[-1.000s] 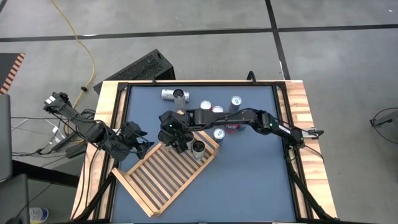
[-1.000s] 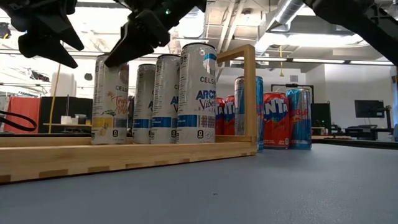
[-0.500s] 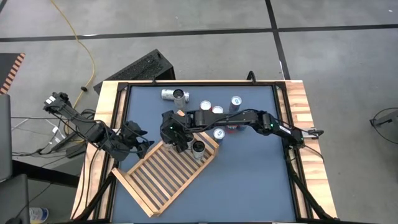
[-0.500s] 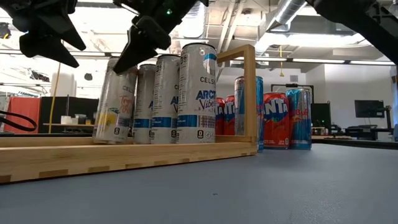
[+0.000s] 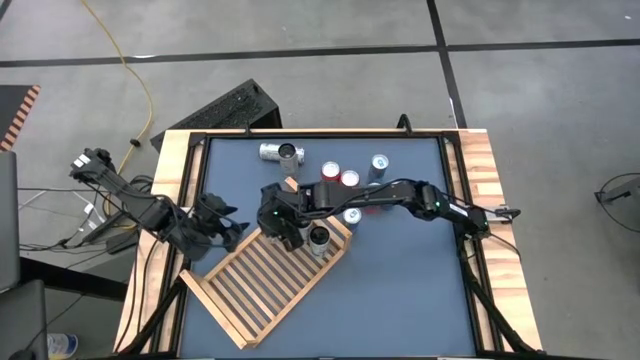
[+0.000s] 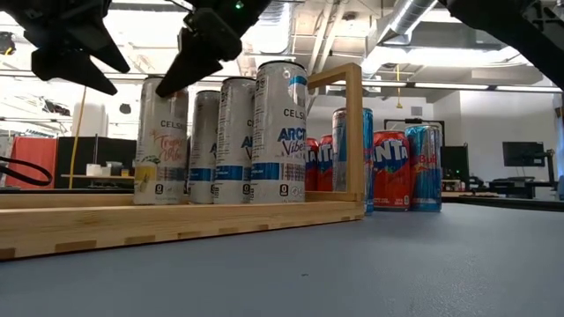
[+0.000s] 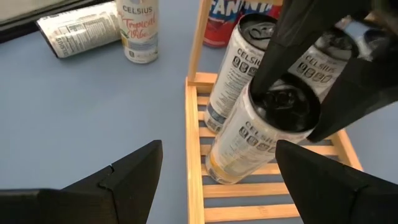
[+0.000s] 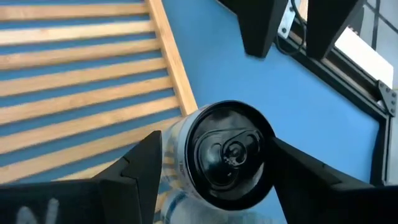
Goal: Place canned beverage on shelf
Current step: Put the top right white yellow soda can on the shelf
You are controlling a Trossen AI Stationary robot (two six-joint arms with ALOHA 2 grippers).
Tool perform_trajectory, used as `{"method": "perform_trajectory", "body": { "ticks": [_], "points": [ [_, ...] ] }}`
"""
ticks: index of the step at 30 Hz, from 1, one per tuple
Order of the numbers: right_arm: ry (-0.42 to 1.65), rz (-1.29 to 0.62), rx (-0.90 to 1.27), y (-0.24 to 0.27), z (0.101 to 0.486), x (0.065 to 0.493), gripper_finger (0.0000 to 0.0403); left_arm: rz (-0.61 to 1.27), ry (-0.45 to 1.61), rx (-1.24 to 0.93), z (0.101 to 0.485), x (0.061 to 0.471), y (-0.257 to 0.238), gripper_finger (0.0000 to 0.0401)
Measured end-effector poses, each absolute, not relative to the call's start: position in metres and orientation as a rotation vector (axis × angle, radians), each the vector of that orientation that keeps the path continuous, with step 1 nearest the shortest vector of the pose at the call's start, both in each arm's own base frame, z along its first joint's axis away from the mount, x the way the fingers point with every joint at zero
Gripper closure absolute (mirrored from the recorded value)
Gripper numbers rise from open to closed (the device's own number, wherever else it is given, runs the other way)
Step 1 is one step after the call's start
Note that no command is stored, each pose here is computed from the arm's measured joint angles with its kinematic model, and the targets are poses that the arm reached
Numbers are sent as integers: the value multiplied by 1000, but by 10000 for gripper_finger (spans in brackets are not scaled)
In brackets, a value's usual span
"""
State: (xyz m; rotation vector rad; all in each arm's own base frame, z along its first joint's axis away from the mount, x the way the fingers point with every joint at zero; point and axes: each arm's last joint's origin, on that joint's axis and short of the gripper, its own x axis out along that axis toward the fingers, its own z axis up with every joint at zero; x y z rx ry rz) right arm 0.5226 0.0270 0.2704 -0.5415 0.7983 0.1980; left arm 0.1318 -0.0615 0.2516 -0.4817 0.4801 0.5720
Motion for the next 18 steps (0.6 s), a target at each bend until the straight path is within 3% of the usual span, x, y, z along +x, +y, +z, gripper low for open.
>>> {"method": "perform_trajectory", "body": {
  "ticks": [13, 18],
  "points": [
    [699, 258, -477, 26, 302, 512, 153, 617, 533, -481, 237, 146, -71, 101],
    [576, 233, -498, 25, 349, 494, 154, 599, 563, -463, 231, 154, -77, 102]
  ]
}}
